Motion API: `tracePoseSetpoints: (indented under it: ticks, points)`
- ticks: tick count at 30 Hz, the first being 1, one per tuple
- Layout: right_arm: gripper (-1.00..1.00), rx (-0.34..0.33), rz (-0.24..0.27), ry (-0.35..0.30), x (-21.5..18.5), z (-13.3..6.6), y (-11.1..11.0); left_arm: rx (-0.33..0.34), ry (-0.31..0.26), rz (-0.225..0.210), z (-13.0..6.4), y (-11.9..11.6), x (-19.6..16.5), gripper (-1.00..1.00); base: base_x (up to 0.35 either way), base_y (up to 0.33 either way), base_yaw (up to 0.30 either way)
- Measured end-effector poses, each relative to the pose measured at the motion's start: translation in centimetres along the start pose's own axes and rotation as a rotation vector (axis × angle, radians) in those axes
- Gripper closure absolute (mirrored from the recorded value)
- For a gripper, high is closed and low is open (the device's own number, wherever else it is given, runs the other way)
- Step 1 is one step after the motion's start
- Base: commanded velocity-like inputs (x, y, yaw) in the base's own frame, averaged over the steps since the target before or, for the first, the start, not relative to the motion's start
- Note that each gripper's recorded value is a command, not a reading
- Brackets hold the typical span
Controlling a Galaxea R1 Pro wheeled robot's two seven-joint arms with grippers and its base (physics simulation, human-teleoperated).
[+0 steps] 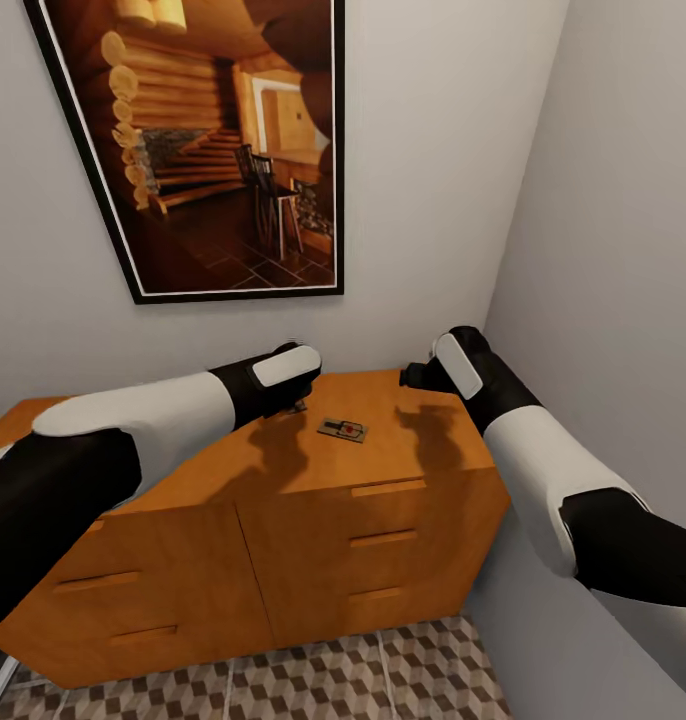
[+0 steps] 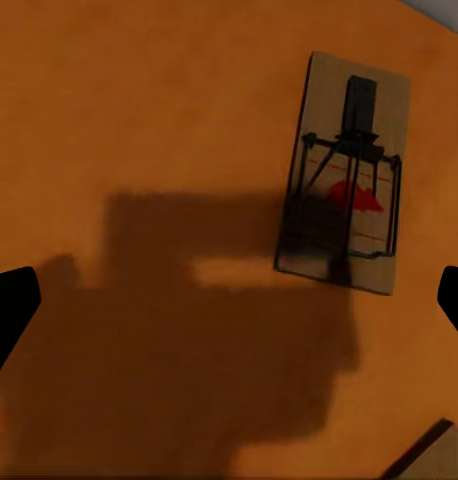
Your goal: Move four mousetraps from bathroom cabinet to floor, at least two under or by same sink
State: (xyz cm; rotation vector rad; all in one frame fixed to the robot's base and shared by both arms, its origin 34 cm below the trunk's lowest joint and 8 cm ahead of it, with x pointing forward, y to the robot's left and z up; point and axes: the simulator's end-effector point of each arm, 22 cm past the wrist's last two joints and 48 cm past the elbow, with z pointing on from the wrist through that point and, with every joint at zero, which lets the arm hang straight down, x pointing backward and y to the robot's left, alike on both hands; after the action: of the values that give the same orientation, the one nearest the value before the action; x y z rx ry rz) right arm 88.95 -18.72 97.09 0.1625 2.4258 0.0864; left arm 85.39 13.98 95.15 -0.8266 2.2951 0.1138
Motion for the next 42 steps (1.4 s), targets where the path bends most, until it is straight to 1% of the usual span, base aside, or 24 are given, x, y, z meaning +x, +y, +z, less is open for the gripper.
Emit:
tracePoseSetpoints:
  ticks: [7,16,31,38,39,42]
  points:
    - [-1.0,-0.007,0.001,0.003,0.1,0.0,0.3,-0.005,0.006,0.01,0.2,0.2,0.2,-1.0,0.098,0.0,0.0]
    - [-1.0,-0.015,0.005,0.007,0.2,0.0,0.4,0.016,0.037,0.06,-0.2,-0.4,1.2,-1.0,0.225,0.0,0.0]
    - [-1.0,-0.017,0.004,0.013,0.4,0.1,0.6,0.019,0.079,0.133,-0.4,-0.4,2.1,-1.0,0.032,0.0,0.0]
    - [-1.0,-0.018,0.004,0.021,0.8,0.3,0.7,0.036,0.117,0.146,-0.8,-0.9,2.7,-1.0,0.001,0.0,0.0]
    - [-1.0,-0.018,0.004,0.023,1.0,0.4,0.7,0.047,0.145,0.163,-1.1,-1.1,3.1,-1.0,0.0,0.0,0.0]
    - [-1.0,-0.017,0.004,0.029,1.4,0.6,0.7,0.054,0.156,0.154,-1.2,-1.3,3.2,-1.0,0.0,0.0,0.0]
